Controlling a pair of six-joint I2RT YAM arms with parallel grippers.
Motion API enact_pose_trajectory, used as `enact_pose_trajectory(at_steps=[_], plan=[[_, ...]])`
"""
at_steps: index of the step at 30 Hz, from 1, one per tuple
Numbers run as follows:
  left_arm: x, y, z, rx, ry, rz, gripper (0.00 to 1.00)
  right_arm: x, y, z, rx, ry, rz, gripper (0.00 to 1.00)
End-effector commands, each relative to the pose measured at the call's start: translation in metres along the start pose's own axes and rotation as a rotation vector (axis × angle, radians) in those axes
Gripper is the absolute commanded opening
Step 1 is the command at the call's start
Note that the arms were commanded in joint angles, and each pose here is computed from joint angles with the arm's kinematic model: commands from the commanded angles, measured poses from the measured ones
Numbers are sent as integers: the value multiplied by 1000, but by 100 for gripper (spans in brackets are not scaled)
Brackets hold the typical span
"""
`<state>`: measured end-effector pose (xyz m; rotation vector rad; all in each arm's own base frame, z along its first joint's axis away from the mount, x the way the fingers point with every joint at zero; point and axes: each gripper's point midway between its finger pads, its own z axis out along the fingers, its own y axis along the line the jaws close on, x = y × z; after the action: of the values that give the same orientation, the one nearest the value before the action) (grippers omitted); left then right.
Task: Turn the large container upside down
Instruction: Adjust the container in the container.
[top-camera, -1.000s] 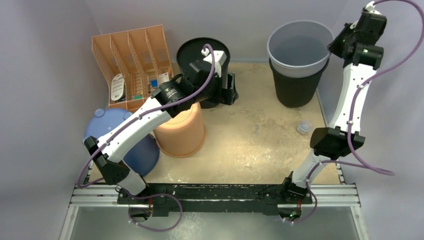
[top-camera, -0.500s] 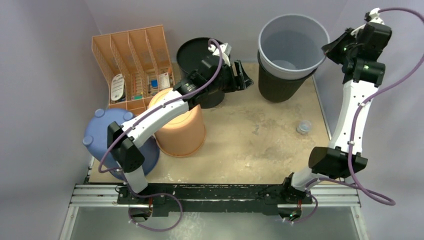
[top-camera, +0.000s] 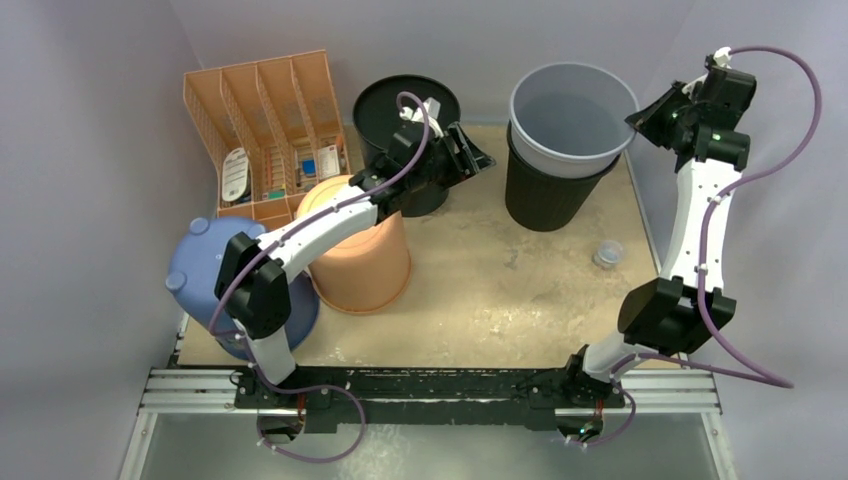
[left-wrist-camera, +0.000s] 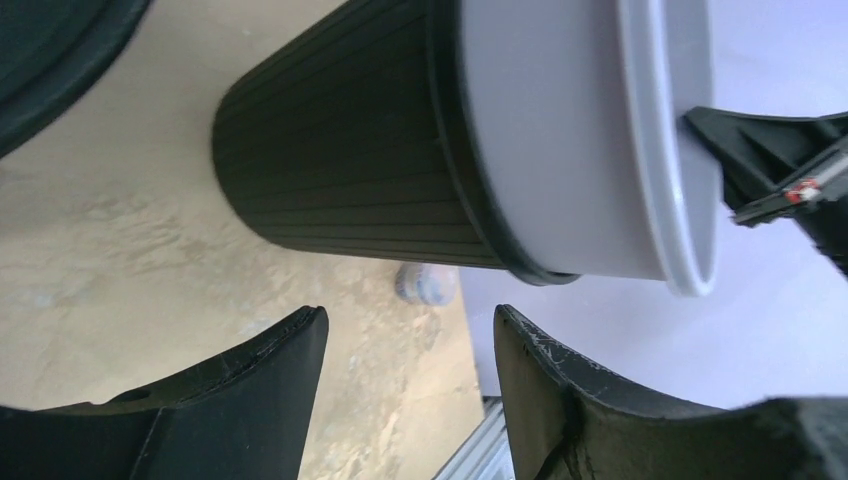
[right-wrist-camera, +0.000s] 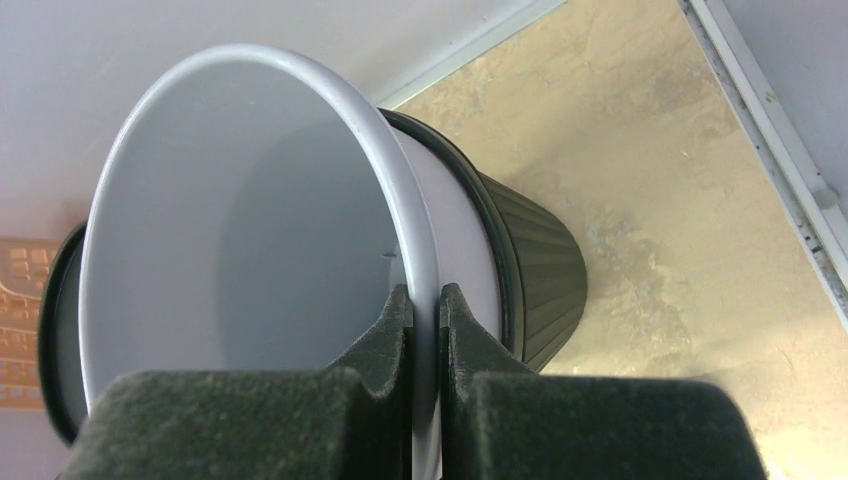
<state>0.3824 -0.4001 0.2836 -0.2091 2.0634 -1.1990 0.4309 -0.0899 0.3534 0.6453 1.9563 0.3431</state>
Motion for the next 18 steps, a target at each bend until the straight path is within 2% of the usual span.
enact_pose_trajectory(at_steps=[1,5,13,18], plan=[[-17,-45,2,180,-62,-72,61,-43,47,-30,-179,-169,0,0],[-11,-62,8,236,-66,-106,60,-39,47,-30,-189,-159,4,0],[10,-62,29,232,-28,-167,52,-38,53,-32,-218,-150,10,0],[22,-59,40,250,-30,-212,52,-34,54,-33,-227,-141,13,0]])
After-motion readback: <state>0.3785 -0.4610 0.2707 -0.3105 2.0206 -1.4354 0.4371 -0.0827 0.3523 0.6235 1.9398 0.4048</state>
